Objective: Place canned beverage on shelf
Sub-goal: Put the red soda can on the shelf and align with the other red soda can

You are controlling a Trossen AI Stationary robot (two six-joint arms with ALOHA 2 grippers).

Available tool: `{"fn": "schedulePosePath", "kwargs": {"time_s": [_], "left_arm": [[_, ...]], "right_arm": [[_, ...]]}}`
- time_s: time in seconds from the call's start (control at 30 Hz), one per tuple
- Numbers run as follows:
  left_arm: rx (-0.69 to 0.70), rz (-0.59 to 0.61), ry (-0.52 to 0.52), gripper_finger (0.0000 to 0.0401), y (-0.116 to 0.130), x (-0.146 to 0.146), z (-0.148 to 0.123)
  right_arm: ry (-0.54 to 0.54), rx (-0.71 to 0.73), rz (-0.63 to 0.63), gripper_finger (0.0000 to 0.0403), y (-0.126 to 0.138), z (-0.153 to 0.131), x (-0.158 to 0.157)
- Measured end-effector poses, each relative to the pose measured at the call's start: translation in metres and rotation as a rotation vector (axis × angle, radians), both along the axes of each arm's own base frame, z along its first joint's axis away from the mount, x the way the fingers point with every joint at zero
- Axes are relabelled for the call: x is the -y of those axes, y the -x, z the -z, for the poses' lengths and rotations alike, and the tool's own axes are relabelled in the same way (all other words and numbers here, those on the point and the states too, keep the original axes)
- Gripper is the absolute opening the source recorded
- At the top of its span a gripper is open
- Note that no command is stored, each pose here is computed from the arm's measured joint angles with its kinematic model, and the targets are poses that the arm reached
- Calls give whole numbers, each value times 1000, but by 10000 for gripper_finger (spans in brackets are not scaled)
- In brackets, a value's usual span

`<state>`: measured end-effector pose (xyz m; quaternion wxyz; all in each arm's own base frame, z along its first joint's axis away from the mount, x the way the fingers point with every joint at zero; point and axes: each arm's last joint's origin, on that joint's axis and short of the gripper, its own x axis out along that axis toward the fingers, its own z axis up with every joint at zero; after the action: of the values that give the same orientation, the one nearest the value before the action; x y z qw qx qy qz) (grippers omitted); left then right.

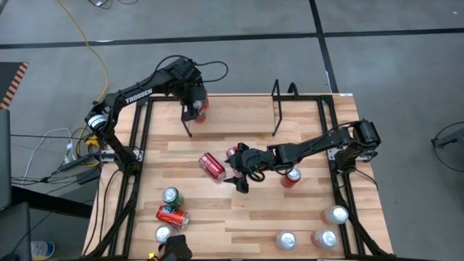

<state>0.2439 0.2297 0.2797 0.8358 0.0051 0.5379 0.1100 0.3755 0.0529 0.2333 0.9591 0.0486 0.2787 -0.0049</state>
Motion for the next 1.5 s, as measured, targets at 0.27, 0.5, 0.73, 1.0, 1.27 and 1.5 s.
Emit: {"fn": "schedulePosePath", "kwargs": {"time_s": [0.27,0.5,0.73,1.0,1.27,1.5], "left_arm": [[1,6,12,340,-3,4,0],[-34,27,-36,340,-8,14,-4],[-26,27,-96,341,-5,24,-17],[95,4,-118,341,7,60,-78],[459,-5,-108,341,46,145,-174],[808,31,-28,341,112,208,-220]], "right_arm": [[0,0,0,336,0,0,0],[0,0,-1,336,0,0,0],[0,1,1,336,0,0,0],[108,108,186,320,-5,-9,9],[149,261,301,222,-15,-26,42],[179,222,274,44,-54,-8,61]]}}
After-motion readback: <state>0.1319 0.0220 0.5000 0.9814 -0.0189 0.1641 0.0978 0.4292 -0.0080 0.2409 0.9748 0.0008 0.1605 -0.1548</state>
